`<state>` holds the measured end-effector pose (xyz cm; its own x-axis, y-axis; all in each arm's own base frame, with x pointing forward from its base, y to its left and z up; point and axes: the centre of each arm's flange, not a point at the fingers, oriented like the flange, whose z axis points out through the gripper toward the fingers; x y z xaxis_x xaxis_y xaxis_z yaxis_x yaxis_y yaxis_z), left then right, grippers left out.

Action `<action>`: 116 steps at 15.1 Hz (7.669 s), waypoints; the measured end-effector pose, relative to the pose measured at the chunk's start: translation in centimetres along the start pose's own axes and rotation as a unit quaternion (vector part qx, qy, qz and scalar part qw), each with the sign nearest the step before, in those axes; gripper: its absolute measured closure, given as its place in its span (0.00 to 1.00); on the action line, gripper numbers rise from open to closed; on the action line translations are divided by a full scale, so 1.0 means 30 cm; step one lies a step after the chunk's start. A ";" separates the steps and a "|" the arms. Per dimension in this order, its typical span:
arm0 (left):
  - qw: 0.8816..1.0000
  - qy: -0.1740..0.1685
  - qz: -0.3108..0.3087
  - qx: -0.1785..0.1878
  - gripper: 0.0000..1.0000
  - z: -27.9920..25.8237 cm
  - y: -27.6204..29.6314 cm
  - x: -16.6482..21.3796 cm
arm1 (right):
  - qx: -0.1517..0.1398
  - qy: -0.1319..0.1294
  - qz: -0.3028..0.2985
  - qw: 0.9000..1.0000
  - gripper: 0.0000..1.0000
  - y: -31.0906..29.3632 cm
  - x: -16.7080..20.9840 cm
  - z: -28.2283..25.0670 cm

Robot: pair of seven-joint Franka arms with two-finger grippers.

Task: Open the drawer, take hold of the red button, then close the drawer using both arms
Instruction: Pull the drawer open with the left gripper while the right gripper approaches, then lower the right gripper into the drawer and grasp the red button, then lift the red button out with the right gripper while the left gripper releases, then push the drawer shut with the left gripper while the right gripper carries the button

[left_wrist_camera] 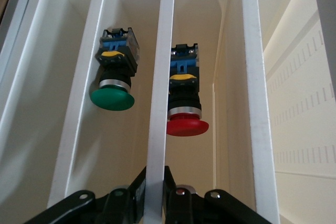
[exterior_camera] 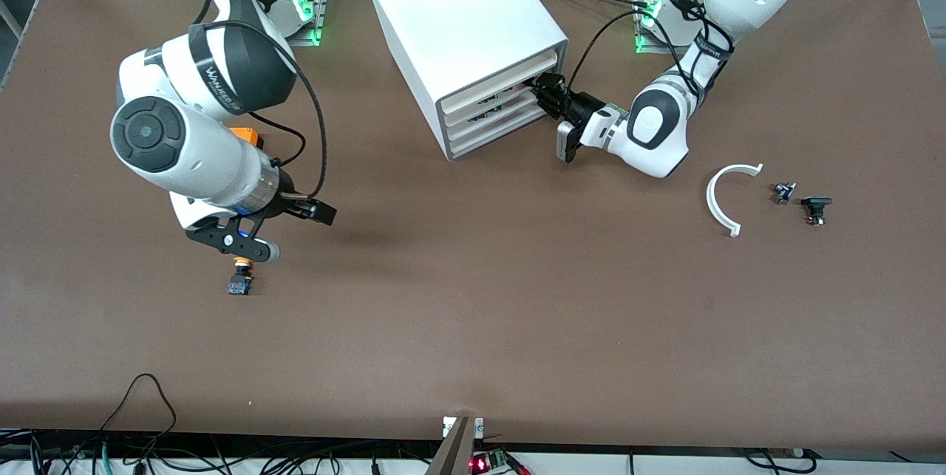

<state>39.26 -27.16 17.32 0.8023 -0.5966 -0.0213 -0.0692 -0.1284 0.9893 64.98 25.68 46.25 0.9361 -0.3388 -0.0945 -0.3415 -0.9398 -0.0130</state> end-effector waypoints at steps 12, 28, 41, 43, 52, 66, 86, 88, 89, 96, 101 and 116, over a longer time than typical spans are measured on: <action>0.999 0.033 0.008 0.015 0.89 -0.162 -0.012 0.043 | 0.037 0.019 0.133 0.990 0.00 -0.296 -0.127 0.013; 0.998 0.056 0.016 0.031 0.89 -0.457 -0.060 0.174 | 0.089 0.016 0.261 0.961 0.00 -0.707 -0.576 0.083; 0.997 0.064 -0.008 0.035 0.35 -0.537 -0.068 0.194 | 0.046 -0.007 0.322 0.945 0.00 -0.882 -0.825 0.432; 0.997 0.069 -0.020 0.036 0.17 -0.561 -0.046 0.204 | 0.048 -0.008 0.324 0.945 0.00 -0.898 -0.841 0.472; 0.973 0.004 -0.086 0.213 0.00 -0.761 0.236 0.211 | 0.045 -0.009 0.322 0.946 0.34 -0.917 -0.874 0.523; 0.811 0.003 -0.207 0.548 0.00 -1.021 0.746 0.170 | 0.086 0.010 0.221 0.971 0.60 -0.872 -0.783 0.260; 0.697 0.251 -0.420 0.525 0.00 -0.394 0.513 0.489 | 0.001 -0.008 -0.160 0.987 0.60 0.085 0.319 0.325; 0.684 0.266 -0.435 0.521 0.00 -0.306 0.483 0.513 | 0.004 -0.006 -0.173 0.985 0.60 0.185 0.388 0.375; 0.676 0.273 -0.439 0.525 0.00 -0.275 0.469 0.521 | 0.006 -0.003 -0.178 0.984 0.60 0.220 0.413 0.403; 0.657 0.286 -0.453 0.531 0.00 -0.114 0.414 0.543 | -0.001 0.020 -0.202 0.979 0.60 0.341 0.495 0.684; 0.662 0.278 -0.451 0.530 0.00 -0.047 0.423 0.542 | -0.004 0.016 -0.196 0.981 0.60 0.400 0.518 0.794; 0.691 0.206 -0.441 0.535 0.00 0.286 0.429 0.451 | -0.007 0.030 -0.188 0.982 0.00 0.438 0.548 0.767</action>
<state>44.15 -43.67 28.52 0.8975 0.3347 -0.2871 0.3318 -0.9414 -0.0601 73.95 8.79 21.61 0.9992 0.0301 -0.0266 0.0295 -0.9993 -0.0224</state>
